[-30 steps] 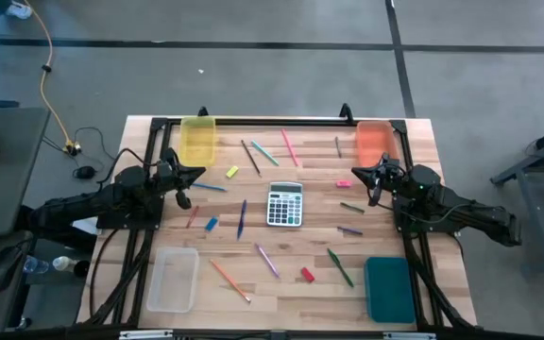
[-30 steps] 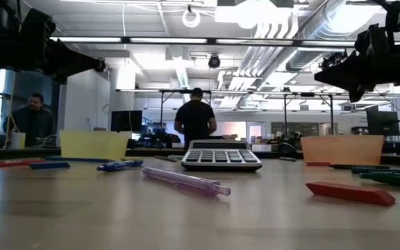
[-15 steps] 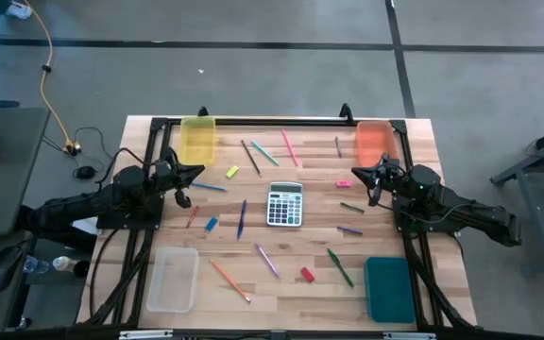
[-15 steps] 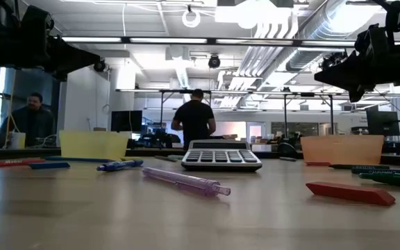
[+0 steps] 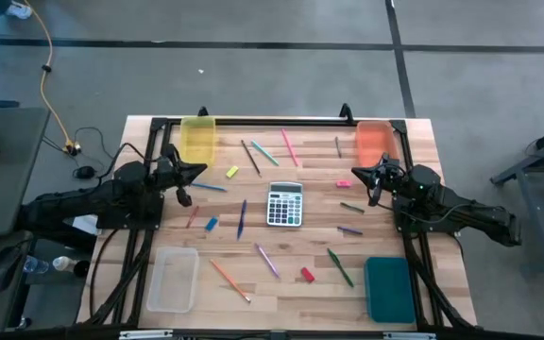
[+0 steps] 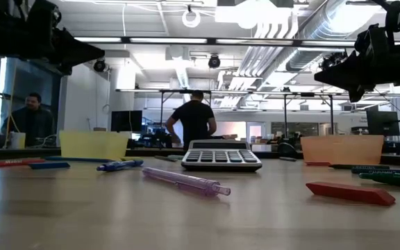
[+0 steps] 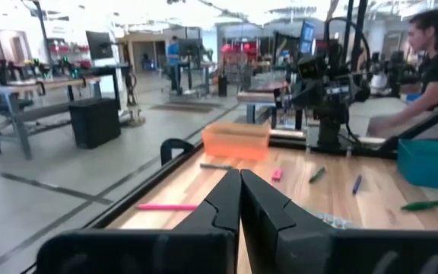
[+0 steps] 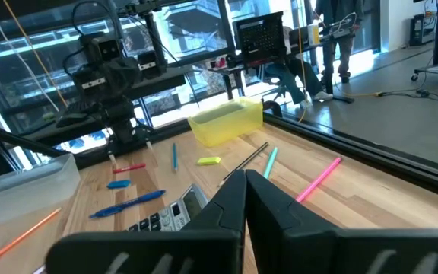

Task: Sort crayons/erasers/pens/pencils in bins
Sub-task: Put the blue pen into the orange bin

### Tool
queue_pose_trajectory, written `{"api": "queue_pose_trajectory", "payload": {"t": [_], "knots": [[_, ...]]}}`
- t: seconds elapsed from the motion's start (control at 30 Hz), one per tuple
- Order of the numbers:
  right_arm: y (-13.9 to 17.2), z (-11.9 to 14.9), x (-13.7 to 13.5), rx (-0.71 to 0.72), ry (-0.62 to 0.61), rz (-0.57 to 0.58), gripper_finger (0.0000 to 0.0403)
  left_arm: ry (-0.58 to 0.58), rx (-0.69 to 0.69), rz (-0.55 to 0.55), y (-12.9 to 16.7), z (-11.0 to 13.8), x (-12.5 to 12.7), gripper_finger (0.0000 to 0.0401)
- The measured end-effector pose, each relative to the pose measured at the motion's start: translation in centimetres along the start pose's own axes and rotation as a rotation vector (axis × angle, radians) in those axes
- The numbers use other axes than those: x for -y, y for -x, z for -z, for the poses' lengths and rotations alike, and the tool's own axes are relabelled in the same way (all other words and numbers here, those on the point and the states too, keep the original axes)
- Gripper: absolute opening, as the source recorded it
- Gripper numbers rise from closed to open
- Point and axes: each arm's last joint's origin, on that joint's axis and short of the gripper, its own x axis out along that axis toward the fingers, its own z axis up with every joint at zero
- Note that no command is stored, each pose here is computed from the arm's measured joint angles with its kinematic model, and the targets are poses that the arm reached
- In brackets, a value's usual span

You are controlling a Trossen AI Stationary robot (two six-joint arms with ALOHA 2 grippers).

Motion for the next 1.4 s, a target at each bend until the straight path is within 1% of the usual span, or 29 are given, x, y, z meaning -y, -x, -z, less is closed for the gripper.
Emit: {"api": "queue_pose_trajectory", "payload": {"t": [0.23,0.37,0.6,0.77,0.93,1.07,1.2,1.3,1.4], "knots": [[0.0,0.0,0.0,0.0,0.0,0.0,0.0,-0.033,-0.116,-0.019,-1.4,-1.7,0.0,0.0],[0.0,0.0,0.0,0.0,0.0,-0.001,0.0,-0.054,-0.239,-0.02,-2.2,-2.3,0.1,0.0],[0.0,0.0,0.0,0.0,0.0,0.0,0.0,0.013,-0.438,-0.049,-3.7,-3.6,0.2,0.0],[0.0,0.0,0.0,0.0,0.0,0.0,0.0,0.038,-0.573,-0.053,-5.1,-4.1,0.6,0.0],[0.0,0.0,0.0,-0.001,0.0,0.0,0.0,0.069,-0.695,-0.042,-6.8,-3.8,1.7,0.0],[0.0,0.0,0.0,-0.001,0.0,0.0,0.0,0.077,-0.753,-0.067,-7.9,-3.0,2.7,0.0],[0.0,0.0,0.0,0.0,0.0,0.0,0.0,0.112,-0.802,-0.079,-8.7,-2.4,3.6,0.0],[0.0,0.0,0.0,0.0,0.0,0.0,0.0,0.142,-0.851,-0.112,-9.1,-2.4,4.3,0.0],[0.0,0.0,0.0,0.0,0.0,0.0,0.0,0.16,-0.938,-0.161,-9.3,-2.4,5.2,0.0]]}}
